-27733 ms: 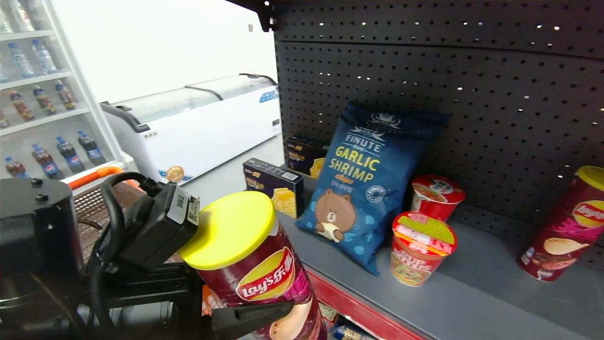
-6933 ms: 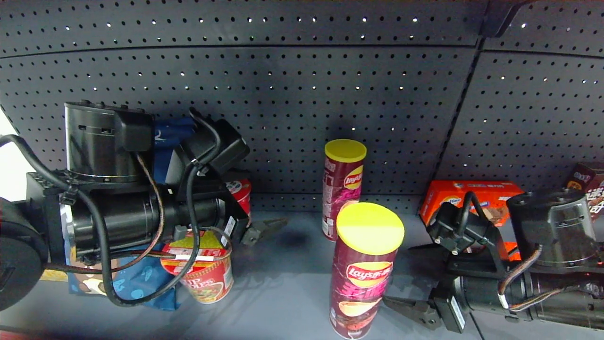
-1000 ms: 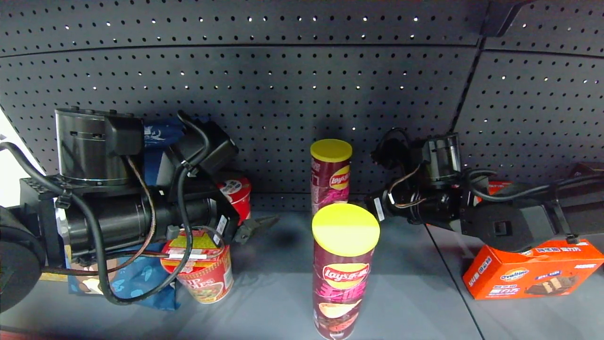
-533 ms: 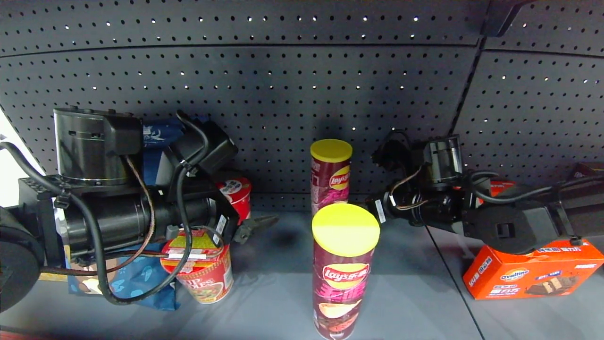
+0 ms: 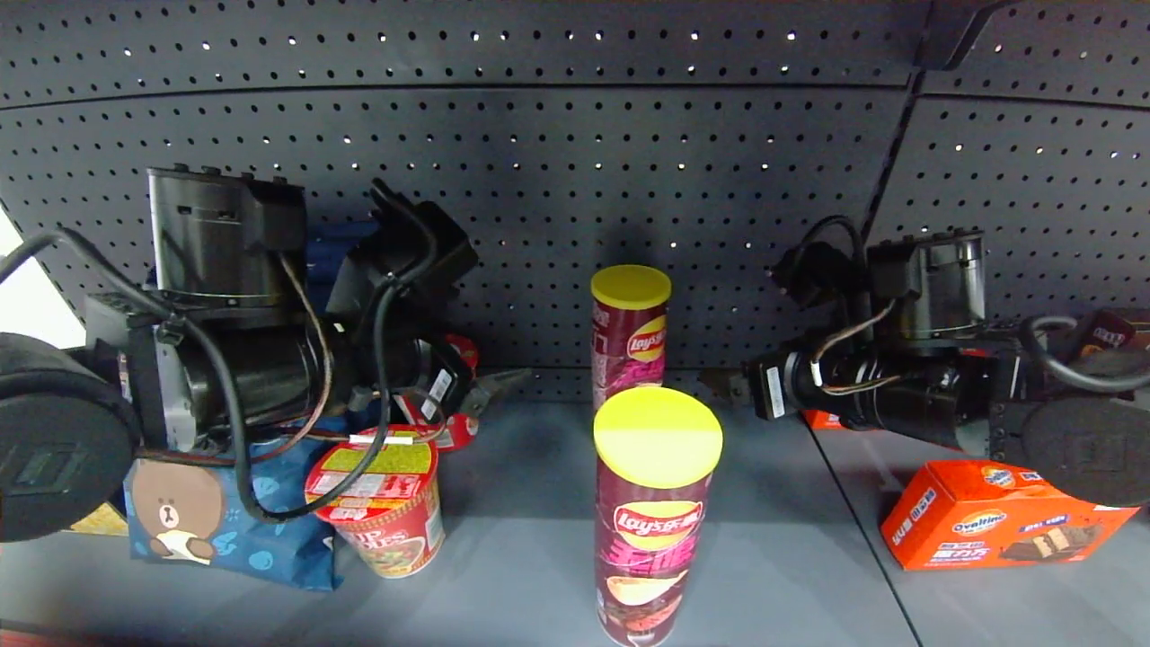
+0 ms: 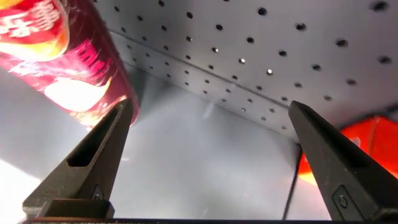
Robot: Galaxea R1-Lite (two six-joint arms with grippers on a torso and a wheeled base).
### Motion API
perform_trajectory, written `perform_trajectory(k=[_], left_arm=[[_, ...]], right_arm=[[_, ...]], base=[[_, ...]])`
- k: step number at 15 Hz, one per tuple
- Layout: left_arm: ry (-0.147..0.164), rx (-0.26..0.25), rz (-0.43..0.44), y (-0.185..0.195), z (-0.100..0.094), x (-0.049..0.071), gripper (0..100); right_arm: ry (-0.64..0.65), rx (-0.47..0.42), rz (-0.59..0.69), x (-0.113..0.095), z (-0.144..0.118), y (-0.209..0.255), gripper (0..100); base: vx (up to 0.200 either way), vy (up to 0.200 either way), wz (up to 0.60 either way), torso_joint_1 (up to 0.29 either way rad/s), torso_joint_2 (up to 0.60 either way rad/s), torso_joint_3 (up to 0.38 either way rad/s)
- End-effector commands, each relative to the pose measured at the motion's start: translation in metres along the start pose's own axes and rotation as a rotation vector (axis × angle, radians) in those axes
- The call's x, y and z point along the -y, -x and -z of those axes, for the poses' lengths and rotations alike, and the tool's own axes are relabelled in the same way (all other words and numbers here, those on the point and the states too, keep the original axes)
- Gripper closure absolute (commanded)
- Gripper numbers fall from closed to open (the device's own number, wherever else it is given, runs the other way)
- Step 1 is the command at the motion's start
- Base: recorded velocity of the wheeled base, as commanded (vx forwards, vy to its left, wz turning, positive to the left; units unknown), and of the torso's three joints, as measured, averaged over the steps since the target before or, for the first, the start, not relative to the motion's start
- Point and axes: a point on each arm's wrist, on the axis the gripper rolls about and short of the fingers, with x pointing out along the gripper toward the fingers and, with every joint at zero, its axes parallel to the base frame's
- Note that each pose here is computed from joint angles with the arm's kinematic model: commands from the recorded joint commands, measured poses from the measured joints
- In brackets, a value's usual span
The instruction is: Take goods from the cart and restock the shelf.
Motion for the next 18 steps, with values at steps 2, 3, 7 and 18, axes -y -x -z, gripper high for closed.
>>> perform_trajectory(k=[2,3,7,18], left_arm=[[-0.059,-0.034,-0.019,-0.024,0.002,-0.002,0],[-0.086,-0.035,-0.022,-0.031,0.001,-0.003,0],[-0.127,-0.074,-0.065,-0.050,0.004,-0.004,0],[-0.161,-0.113,-0.075,-0.095,0.004,0.013,0]], right_arm=[[-0.012,0.026,0.013,0.007,-0.005,0.013,0],[-0.013,0.026,0.016,0.008,-0.005,0.013,0],[-0.020,0.026,0.032,0.015,-0.004,0.015,0],[-0.029,0.030,0.057,0.023,-0.005,0.016,0]], base=[[0.000,0.000,0.00,0.000,0.00,0.000],[0.000,0.000,0.00,0.000,0.00,0.000],[0.000,0.000,0.00,0.000,0.00,0.000],[0.000,0.000,0.00,0.000,0.00,0.000]])
